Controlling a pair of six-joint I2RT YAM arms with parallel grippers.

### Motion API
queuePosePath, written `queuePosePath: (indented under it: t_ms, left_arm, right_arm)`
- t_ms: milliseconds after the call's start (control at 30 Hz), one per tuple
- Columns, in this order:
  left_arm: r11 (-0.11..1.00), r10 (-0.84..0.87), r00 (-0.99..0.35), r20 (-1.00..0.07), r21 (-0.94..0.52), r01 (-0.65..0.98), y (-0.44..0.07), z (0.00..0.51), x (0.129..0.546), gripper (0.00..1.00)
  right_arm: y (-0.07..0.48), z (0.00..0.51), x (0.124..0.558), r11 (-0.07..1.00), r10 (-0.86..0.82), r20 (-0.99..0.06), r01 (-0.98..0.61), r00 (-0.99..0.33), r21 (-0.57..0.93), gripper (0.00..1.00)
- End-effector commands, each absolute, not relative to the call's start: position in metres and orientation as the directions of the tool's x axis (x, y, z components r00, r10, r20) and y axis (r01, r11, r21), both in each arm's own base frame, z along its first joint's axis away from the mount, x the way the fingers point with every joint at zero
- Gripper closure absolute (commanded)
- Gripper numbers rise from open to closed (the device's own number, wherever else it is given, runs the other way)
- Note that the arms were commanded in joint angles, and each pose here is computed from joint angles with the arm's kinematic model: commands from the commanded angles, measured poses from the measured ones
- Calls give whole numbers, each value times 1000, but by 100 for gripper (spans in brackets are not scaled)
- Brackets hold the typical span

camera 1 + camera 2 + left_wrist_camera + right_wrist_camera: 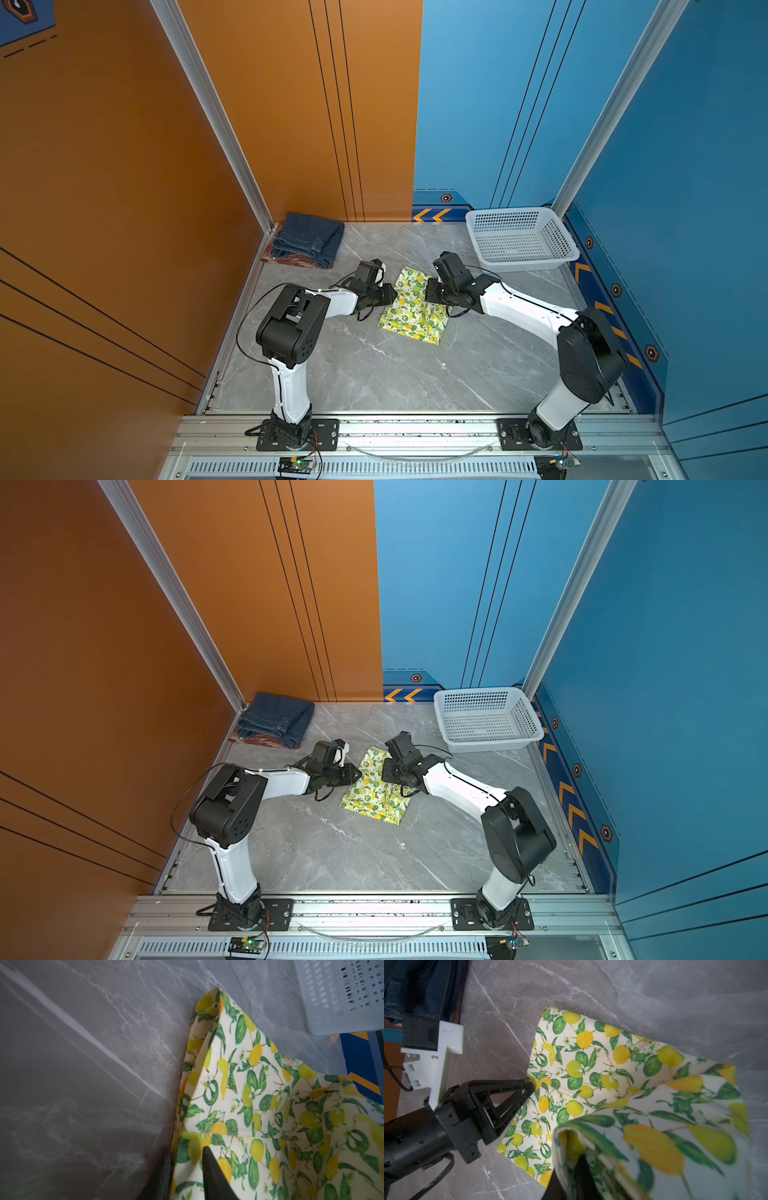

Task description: Fold and stack the skirts

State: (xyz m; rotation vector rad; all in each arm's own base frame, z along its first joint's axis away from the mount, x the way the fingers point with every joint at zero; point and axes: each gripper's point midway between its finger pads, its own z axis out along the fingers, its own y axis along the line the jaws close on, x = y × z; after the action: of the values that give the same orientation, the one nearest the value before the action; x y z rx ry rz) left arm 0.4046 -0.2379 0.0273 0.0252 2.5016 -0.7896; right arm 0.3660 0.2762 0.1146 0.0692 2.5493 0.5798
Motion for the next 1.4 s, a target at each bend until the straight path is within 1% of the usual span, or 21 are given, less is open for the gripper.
queuePosePath:
  t_ms: [0, 67, 100, 133, 300, 400, 500, 600, 800, 867, 1033, 1367]
  left_arm:
    - [900, -78, -986, -148, -436, -6, -209, -54, 320, 71]
    - [898, -78, -986, -148, -439, -5, -209, -54, 318, 71]
    - [897, -79, -986, -147, -442, -6, -209, -54, 317, 71]
    - [896, -77, -986, -147, -443, -4, -210, -53, 317, 71]
    - [892, -73, -988, -139, -451, -2, -213, -53, 311, 72]
    - [888, -67, -989, -135, -459, 2, -218, -51, 306, 72]
    - [885, -57, -990, -132, -466, 11, -224, -47, 299, 72]
    - [882, -37, -991, -131, -470, 30, -232, -43, 287, 72]
    - [877, 7, -993, -118, -477, 63, -246, -42, 262, 72]
    - [875, 14, -994, -112, -479, 66, -249, -44, 256, 72]
    - [868, 16, -994, -108, -491, 68, -250, -45, 254, 72]
    - [863, 23, -994, -104, -500, 72, -250, -46, 253, 72]
  right_arm:
    - [315, 135, 374, 824, 200, -464, -108, -863, 556, 61]
    - [315, 140, 377, 809, 226, -475, -107, -851, 577, 45]
    - [312, 142, 377, 812, 235, -484, -103, -843, 574, 41]
    - [307, 144, 376, 817, 240, -492, -100, -837, 568, 39]
    - [266, 147, 369, 852, 286, -524, -37, -802, 522, 38]
    - [245, 143, 360, 895, 262, -545, -11, -796, 446, 38]
    - [234, 137, 350, 919, 235, -548, 0, -803, 393, 38]
    - [229, 130, 340, 944, 197, -551, 5, -811, 330, 38]
    - [234, 108, 330, 960, 171, -526, 22, -833, 279, 37]
    - [244, 99, 323, 967, 140, -520, 3, -843, 256, 37]
    - [246, 77, 325, 989, 86, -512, 11, -855, 148, 37]
    - [243, 51, 338, 997, 66, -514, 43, -855, 58, 36]
